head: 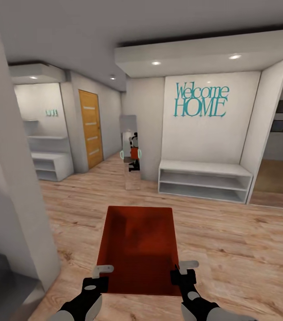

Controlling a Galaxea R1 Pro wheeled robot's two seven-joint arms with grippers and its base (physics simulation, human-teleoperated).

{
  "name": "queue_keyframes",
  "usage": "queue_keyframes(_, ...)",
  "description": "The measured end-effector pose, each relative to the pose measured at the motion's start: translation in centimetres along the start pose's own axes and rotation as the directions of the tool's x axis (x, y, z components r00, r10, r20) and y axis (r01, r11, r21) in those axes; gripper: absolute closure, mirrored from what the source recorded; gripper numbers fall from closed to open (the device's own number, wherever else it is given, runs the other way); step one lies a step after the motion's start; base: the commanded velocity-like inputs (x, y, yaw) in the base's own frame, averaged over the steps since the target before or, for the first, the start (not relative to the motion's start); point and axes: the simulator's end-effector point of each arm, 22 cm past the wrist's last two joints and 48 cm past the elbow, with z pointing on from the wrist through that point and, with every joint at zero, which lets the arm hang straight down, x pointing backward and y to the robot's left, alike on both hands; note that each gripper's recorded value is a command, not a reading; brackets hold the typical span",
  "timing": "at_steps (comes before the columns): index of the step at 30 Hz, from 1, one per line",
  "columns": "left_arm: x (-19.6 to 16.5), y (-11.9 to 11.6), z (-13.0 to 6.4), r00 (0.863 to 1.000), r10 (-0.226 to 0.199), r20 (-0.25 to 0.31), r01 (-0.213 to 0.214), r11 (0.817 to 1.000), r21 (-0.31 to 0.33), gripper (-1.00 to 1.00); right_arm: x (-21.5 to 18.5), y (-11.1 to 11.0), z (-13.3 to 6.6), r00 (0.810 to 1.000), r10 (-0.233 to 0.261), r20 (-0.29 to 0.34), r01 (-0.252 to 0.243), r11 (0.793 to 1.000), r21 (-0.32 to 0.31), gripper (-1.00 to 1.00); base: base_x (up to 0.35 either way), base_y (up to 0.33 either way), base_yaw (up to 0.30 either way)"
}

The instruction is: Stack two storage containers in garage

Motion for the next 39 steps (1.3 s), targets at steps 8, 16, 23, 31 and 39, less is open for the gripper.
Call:
queue_keyframes(8, -0.01, 0.0, 0.0, 1.0, 0.0, 0.0, 0.0, 1.0, 0.0, 1.0, -0.01, 0.0, 0.0, 1.0, 0.0, 0.0, 0.0, 1.0, 0.0, 1.0, 0.322, 0.0, 0.0)
queue_keyframes(16, -0.01, 0.0, 0.0, 1.0, 0.0, 0.0, 0.0, 1.0, 0.0, 1.0, -0.01, 0.0, 0.0, 1.0, 0.0, 0.0, 0.0, 1.0, 0.0, 1.0, 0.322, 0.0, 0.0)
queue_keyframes(23, -0.01, 0.0, 0.0, 1.0, 0.0, 0.0, 0.0, 1.0, 0.0, 1.0, -0.01, 0.0, 0.0, 1.0, 0.0, 0.0, 0.0, 1.0, 0.0, 1.0, 0.322, 0.0, 0.0)
queue_keyframes(31, -0.02, 0.0, 0.0, 1.0, 0.0, 0.001, 0.0, 1.0, 0.0, 1.0, -0.01, 0.0, 0.0, 1.0, 0.0, 0.0, 0.0, 1.0, 0.0, 1.0, 0.322, 0.0, 0.0)
queue_keyframes(39, -0.06, 0.0, 0.0, 1.0, 0.0, 0.001, 0.0, 1.0, 0.0, 1.0, -0.02, -0.01, 0.0, 1.0, 0.001, 0.001, -0.001, 1.0, 0.0, 1.0, 0.322, 0.0, 0.0)
